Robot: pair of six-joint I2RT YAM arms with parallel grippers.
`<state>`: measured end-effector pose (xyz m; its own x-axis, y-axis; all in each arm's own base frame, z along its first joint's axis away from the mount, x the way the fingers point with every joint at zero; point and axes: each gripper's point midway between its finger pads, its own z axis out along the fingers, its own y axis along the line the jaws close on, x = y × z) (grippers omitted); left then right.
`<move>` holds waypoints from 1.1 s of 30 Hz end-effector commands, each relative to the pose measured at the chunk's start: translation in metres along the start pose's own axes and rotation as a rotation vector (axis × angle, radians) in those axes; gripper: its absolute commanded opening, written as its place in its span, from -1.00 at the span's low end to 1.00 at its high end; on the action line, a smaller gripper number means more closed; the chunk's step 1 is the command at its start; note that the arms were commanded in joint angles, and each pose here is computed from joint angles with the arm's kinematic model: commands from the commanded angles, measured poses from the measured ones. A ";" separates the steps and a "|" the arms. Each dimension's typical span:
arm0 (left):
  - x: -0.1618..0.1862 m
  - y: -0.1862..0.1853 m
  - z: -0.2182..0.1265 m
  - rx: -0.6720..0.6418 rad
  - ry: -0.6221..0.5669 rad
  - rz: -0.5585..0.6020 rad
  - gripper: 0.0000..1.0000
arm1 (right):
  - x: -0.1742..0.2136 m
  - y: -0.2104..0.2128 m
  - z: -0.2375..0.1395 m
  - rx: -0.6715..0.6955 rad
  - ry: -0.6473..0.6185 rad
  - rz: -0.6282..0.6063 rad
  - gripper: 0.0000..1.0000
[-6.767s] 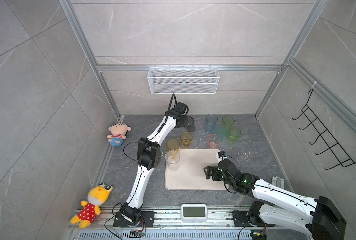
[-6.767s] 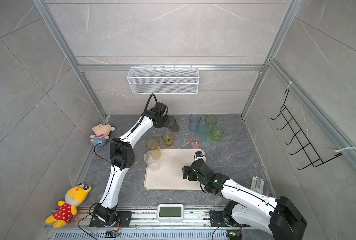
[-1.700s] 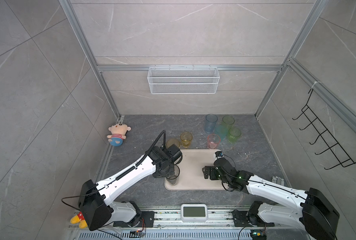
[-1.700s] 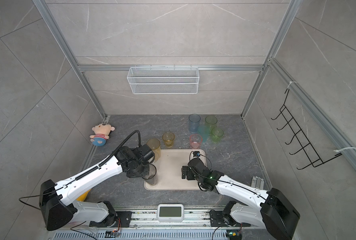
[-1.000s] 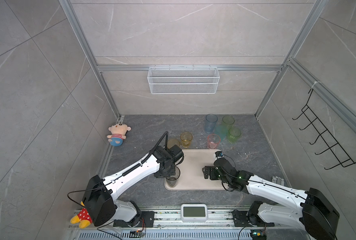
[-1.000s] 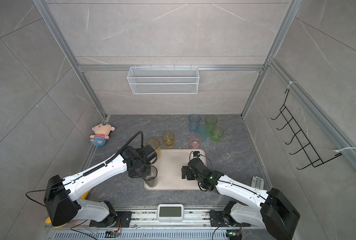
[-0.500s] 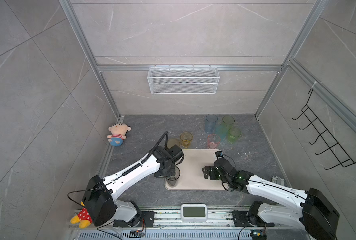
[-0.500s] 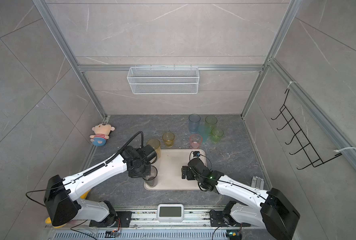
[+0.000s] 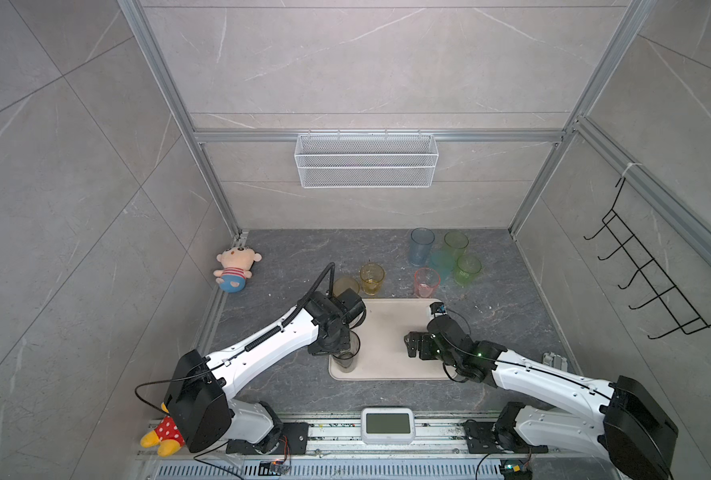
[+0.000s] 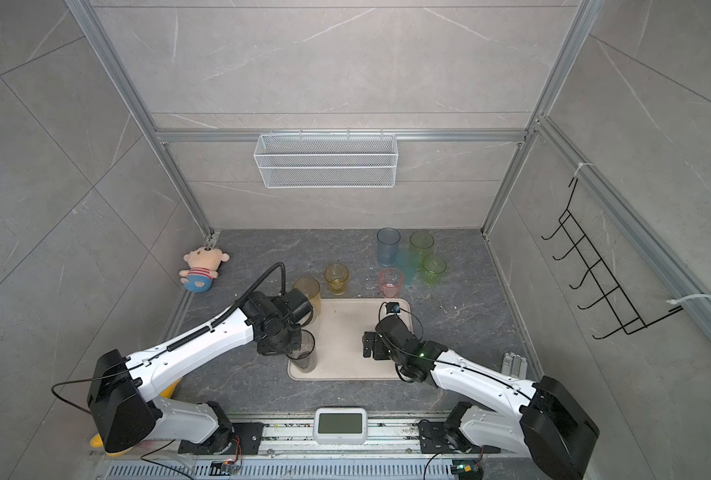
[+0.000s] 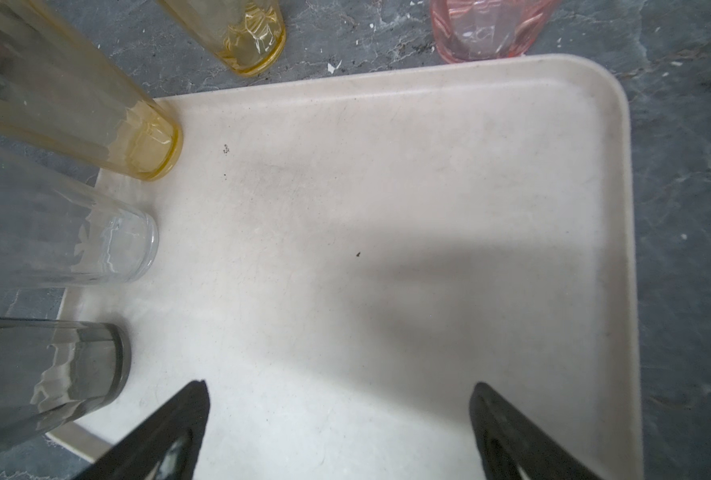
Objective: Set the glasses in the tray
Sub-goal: 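Open the left gripper and raise it away from the dark grey glass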
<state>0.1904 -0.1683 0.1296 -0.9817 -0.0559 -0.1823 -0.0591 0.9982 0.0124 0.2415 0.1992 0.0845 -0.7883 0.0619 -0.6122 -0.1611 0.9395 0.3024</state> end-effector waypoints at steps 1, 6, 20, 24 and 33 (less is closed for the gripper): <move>-0.001 0.002 -0.009 0.016 -0.013 0.003 -0.58 | -0.006 0.000 -0.003 0.013 -0.009 0.016 0.99; -0.002 0.007 -0.023 0.010 -0.021 -0.009 -0.35 | -0.006 -0.001 -0.003 0.013 -0.011 0.017 0.99; -0.035 0.026 -0.086 0.046 -0.195 -0.020 0.14 | -0.010 -0.003 -0.008 0.028 -0.026 0.021 0.99; -0.054 0.037 -0.096 0.043 -0.282 -0.027 0.34 | -0.016 -0.003 -0.013 0.045 -0.025 0.015 0.98; -0.089 0.063 -0.123 0.047 -0.581 -0.062 0.61 | -0.055 0.004 -0.047 0.131 -0.036 0.006 0.97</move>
<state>0.2394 -0.1177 0.2470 -0.8104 -0.1100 -0.5754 -0.0829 0.9939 -0.0732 0.2565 0.1970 0.1380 -0.7644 0.0731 -0.6406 -0.1240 0.9583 0.2574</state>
